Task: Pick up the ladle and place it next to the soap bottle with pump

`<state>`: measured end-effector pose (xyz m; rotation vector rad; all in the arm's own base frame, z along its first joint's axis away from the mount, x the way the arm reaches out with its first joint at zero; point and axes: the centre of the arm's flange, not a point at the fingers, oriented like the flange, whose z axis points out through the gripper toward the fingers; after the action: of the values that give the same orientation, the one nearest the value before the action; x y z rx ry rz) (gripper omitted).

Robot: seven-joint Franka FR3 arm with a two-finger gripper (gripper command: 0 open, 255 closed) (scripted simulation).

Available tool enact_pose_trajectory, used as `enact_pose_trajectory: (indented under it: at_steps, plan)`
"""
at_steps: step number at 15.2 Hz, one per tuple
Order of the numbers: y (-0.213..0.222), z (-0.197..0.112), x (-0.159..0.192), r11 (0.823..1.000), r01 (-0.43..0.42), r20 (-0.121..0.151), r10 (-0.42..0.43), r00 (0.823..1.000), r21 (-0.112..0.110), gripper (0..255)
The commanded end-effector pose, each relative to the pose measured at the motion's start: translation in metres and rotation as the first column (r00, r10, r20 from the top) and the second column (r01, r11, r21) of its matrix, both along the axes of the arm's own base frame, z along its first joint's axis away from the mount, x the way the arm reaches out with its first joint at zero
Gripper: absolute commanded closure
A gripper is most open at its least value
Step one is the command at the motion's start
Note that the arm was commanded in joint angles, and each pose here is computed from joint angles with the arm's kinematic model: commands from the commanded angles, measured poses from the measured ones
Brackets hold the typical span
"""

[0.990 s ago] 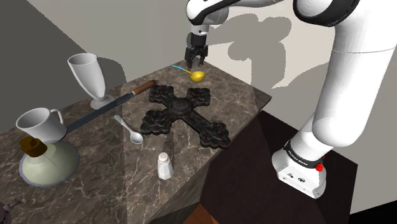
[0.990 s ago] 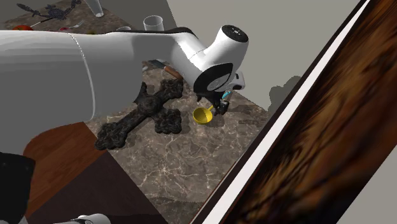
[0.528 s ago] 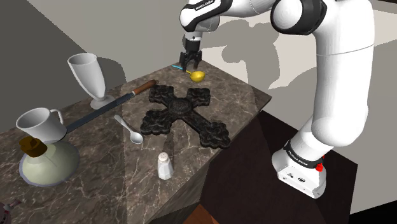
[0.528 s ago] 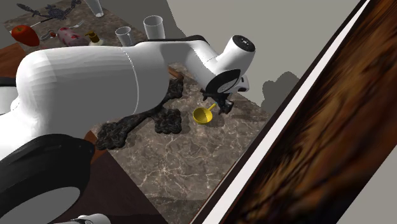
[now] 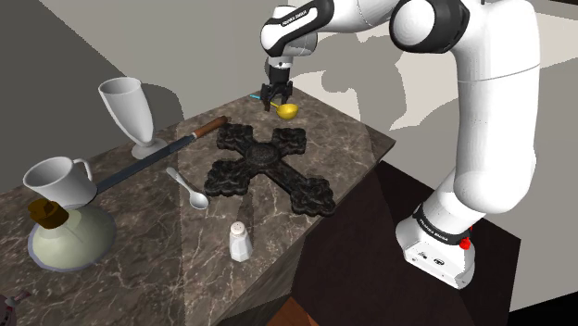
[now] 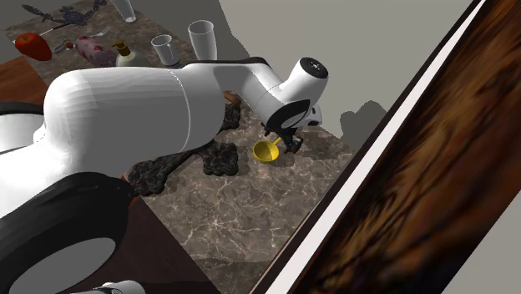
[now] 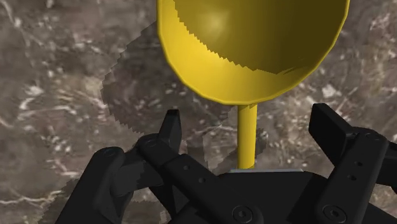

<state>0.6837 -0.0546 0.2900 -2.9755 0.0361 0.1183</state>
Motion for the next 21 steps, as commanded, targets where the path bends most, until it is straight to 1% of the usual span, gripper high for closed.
enact_pose_trajectory:
  at_steps: [1, 4, 5, 14, 21]
  plan:
    - [0.0, -0.001, 0.0, 1.0, 0.0, 0.0, 0.0, 1.0, 0.0, 0]
    - [0.0, -0.001, 0.0, 1.0, 0.0, 0.0, 0.0, 1.0, 0.0, 0]
    - [0.0, -0.001, 0.0, 1.0, 0.0, 0.0, 0.0, 1.0, 0.0, 255]
    - [0.0, -0.001, 0.0, 1.0, 0.0, 0.0, 0.0, 1.0, 0.0, 255]
    - [0.0, 0.036, 0.0, 1.0, 0.0, 0.0, 0.0, 1.0, 0.0, 255]
